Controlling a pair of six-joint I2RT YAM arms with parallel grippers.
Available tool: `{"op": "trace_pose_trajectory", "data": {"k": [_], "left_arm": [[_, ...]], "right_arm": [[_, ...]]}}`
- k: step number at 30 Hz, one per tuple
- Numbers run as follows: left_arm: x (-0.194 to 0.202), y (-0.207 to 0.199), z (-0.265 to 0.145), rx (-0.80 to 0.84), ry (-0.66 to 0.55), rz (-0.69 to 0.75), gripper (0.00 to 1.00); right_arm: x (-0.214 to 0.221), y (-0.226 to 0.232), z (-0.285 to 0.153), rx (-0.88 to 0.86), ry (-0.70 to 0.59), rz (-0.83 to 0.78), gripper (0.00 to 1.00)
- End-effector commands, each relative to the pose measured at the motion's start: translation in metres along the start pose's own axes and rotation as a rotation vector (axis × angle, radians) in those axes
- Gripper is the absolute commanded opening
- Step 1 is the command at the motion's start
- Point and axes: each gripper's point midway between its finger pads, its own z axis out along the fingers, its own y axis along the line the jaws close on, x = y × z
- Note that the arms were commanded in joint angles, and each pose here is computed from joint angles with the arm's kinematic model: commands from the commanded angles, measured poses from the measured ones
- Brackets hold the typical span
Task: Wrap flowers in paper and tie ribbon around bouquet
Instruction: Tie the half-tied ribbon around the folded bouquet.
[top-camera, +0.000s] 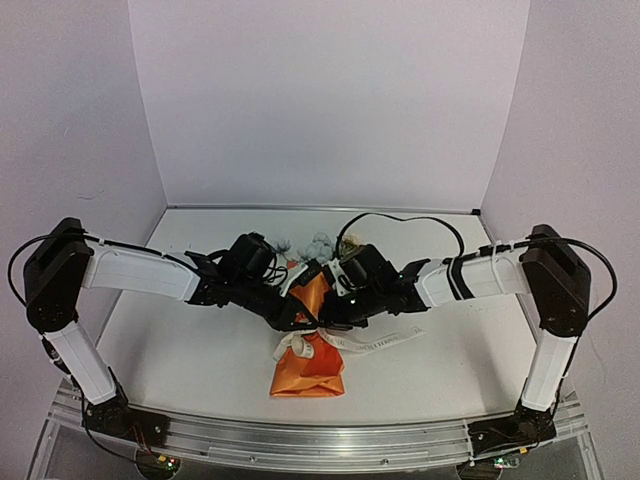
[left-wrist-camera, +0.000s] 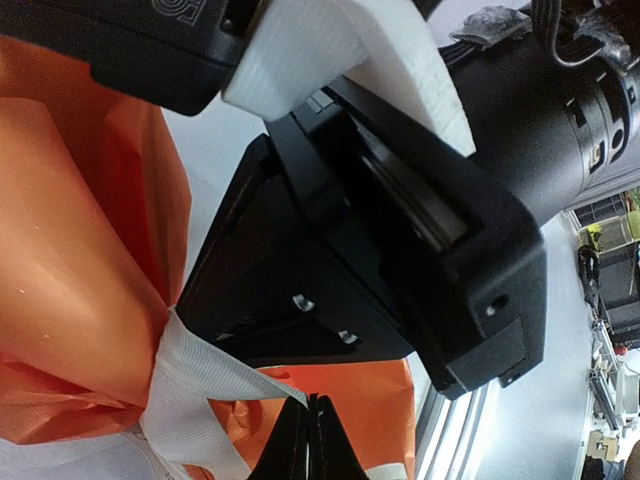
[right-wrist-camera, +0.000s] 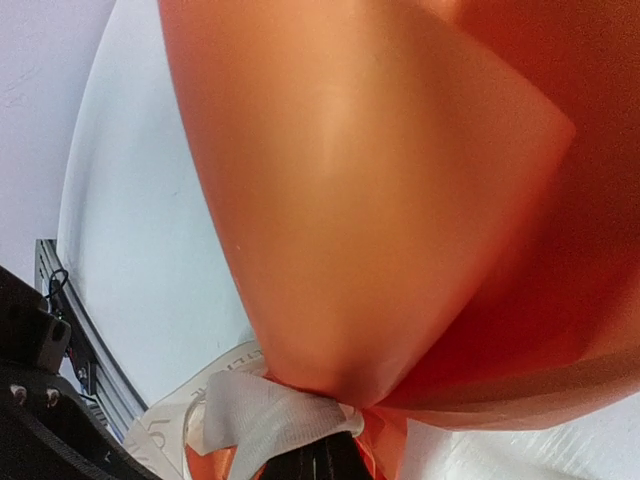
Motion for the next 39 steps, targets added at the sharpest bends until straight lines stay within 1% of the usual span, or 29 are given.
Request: {"op": "trace_pose_trajectory", "data": {"k": [1,7,9,12,14,20,28,33,39], "left_arm": [[-0.025,-0.009,0.002,0.034,-0.045,0.011,0.02],[-0.030,-0.006,0.014,0.034,-0.033,-0.007,0.04],[-0.028,-0.002,0.019,0.009,-0.017,-0.012,0.05],[-0.028,0.006,0.020,-0.041,-0.016,-0.013,0.09],[-0.029,0.008,0.018,-0.060,-0.025,-0.011,0.13],[-0.048,0.008,0.003,-0.118,-0.091,0.026,0.33],[-0.067,0.001,-0.015,-0.153,-0.151,0.074,0.49],[-0.071,0.000,-0.019,-0.163,-0.165,0.089,0.54],[-0.076,0.009,-0.031,-0.221,-0.204,0.082,0.55]], "right_arm": [[-0.025,-0.008,0.008,-0.025,-0.172,0.006,0.00],[-0.033,-0.014,0.015,-0.086,-0.260,0.026,0.00],[-0.034,-0.016,0.017,-0.093,-0.274,0.023,0.00],[-0.036,-0.015,0.017,-0.106,-0.294,0.011,0.00],[-0.037,-0.015,0.015,-0.107,-0.305,0.004,0.00],[-0.038,-0.016,0.014,-0.103,-0.311,-0.009,0.00],[-0.038,-0.017,0.014,-0.102,-0.309,-0.008,0.00],[-0.039,-0.016,0.014,-0.104,-0.310,-0.011,0.00],[-0.039,-0.016,0.013,-0.104,-0.310,-0.011,0.00]]}}
